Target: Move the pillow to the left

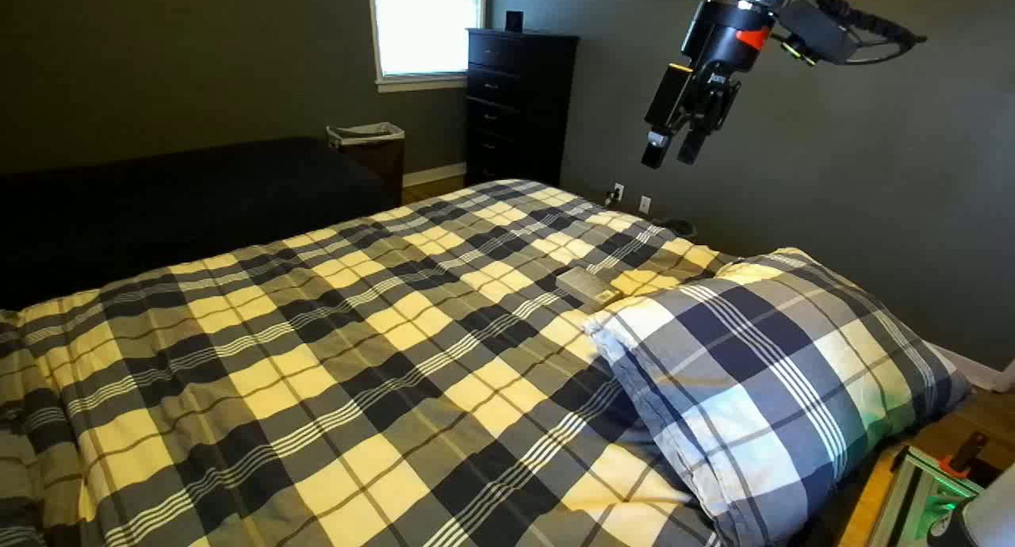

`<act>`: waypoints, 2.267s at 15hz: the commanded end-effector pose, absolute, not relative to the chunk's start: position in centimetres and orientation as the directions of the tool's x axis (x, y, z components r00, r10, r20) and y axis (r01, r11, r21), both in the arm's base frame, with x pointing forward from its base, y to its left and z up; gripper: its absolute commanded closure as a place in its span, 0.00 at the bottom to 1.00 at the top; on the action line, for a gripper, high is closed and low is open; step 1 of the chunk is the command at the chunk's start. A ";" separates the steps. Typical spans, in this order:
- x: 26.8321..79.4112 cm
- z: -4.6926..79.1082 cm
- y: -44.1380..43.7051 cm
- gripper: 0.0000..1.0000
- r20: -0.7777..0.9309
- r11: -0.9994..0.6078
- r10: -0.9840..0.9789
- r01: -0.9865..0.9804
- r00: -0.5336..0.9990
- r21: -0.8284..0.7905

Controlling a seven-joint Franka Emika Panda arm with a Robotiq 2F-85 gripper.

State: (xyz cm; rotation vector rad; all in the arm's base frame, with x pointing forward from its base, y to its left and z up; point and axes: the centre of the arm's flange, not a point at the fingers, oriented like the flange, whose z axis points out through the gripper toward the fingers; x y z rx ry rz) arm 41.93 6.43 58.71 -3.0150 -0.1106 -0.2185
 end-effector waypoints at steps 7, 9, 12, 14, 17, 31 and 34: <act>47.3 54.5 6.3 0.00 0.283 -0.988 -0.112 -0.075 0.953 -0.138; 50.0 53.1 5.5 0.00 0.364 -0.974 -0.198 -0.140 0.910 -0.180; 54.3 50.7 3.9 0.00 0.450 -0.949 -0.309 -0.243 0.838 -0.199; 52.4 51.4 3.6 0.00 0.441 -0.959 -0.272 -0.200 0.855 -0.203; 54.4 49.2 2.8 0.00 0.442 -0.953 -0.295 -0.226 0.847 -0.202; 54.1 48.6 1.1 0.00 0.463 -0.921 -0.388 -0.354 0.797 -0.162; 51.9 46.8 -1.4 0.00 0.473 -0.855 -0.495 -0.507 0.729 -0.113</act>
